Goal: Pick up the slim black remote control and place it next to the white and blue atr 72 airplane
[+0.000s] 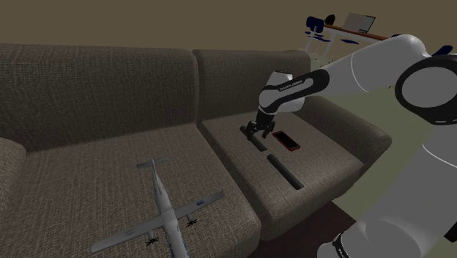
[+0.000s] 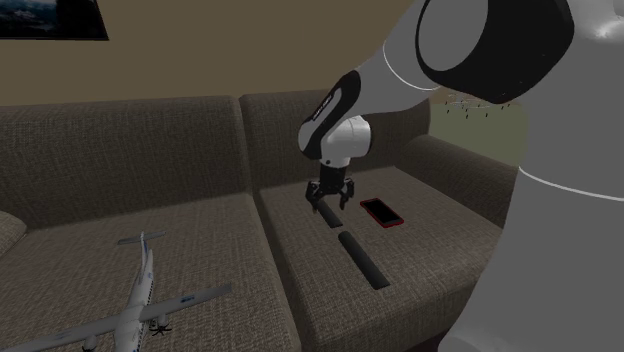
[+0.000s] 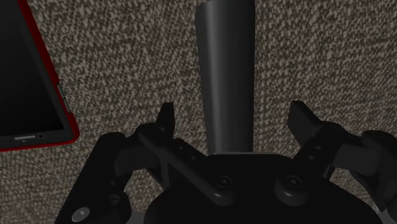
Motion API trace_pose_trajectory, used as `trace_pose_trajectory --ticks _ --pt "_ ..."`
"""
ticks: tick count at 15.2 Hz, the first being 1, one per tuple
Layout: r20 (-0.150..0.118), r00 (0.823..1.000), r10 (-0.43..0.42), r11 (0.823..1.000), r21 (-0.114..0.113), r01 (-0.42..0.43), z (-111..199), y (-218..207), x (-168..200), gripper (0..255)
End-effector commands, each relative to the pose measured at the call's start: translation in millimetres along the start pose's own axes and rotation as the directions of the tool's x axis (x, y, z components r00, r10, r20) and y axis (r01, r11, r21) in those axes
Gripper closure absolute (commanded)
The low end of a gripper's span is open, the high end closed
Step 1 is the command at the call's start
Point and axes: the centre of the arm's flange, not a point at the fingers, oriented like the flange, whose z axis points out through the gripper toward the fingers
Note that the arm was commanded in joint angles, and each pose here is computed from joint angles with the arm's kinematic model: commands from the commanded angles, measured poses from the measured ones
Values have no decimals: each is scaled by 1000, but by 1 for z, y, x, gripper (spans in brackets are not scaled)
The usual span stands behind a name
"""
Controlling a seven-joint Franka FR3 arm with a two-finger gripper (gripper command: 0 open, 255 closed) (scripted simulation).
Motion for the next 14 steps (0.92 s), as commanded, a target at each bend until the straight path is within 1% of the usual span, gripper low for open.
trace_pose_trajectory --ticks 1,8,9,14 --pt "-1 1000 0 1000 0 0 6 0 0 0" --pt "-1 1000 0 1000 0 0 6 0 0 0" --pt "-1 1000 0 1000 0 0 6 0 0 255" --pt "-1 1000 0 1000 0 0 5 -1 0 255"
